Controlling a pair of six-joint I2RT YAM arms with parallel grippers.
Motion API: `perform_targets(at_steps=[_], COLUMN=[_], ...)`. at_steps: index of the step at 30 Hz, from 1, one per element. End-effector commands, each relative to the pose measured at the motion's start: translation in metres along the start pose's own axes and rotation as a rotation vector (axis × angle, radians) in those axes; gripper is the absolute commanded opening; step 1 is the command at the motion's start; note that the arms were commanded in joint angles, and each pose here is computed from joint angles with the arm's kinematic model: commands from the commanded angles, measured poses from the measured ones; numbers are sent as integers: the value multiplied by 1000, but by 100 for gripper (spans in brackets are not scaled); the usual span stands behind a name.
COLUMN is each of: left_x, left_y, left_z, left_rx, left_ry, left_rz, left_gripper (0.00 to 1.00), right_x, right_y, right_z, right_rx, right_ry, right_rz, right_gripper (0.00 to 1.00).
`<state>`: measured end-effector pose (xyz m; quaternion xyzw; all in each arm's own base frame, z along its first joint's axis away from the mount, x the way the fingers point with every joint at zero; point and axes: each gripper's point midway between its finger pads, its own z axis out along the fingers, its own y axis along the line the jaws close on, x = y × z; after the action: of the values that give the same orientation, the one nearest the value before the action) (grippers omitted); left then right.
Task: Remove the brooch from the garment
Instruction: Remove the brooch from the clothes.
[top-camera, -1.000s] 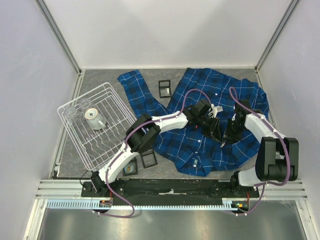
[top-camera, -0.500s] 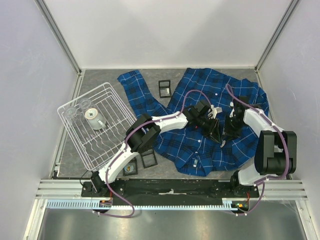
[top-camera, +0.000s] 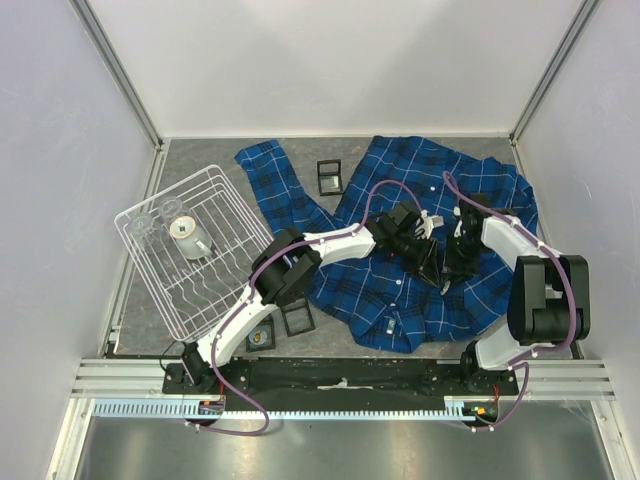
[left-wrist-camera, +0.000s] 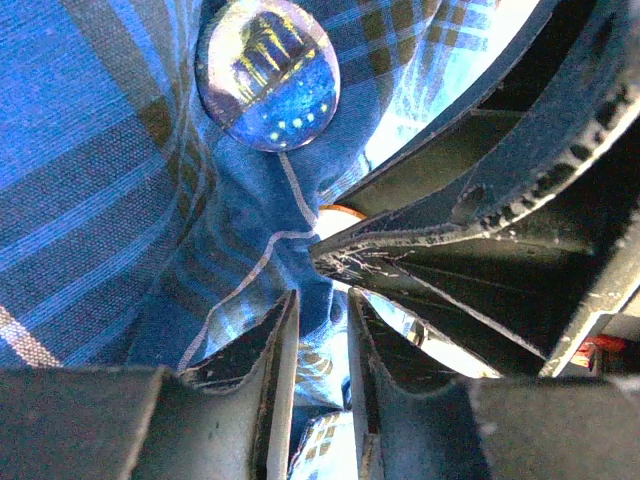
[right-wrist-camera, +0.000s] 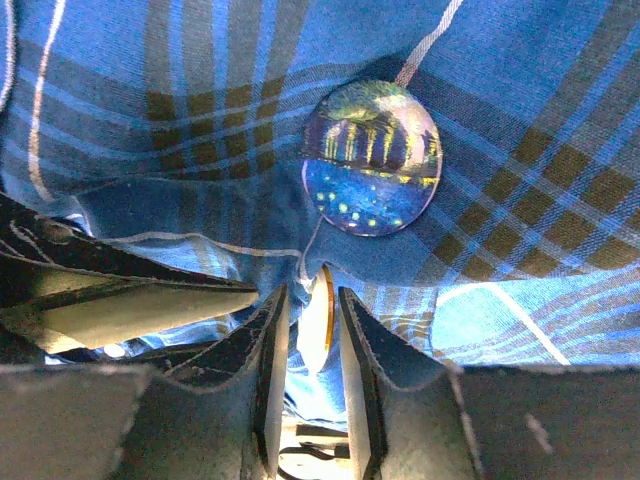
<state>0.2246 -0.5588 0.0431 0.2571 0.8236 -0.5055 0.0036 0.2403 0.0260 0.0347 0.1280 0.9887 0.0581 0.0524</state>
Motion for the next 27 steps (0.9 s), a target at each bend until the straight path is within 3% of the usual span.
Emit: perform_targets(at_steps=[1,18,27], left_x=[-12,-13,-13], left_y=[-27,-27,-26], left_z=[-18,-21,-23], left_rx=[38,40,38], left_ry=[-33,-38,-38], left_rz=[86,92,90], left_gripper=[33,34,34], right_x=[-6,-1,2], right_y=[-4,-5,-3], right_z=[-3,2,4], right_rx=[38,37,26], right_ry=[-6,15,29], right_rz=[-9,-1,2], right_gripper=[34,33,24])
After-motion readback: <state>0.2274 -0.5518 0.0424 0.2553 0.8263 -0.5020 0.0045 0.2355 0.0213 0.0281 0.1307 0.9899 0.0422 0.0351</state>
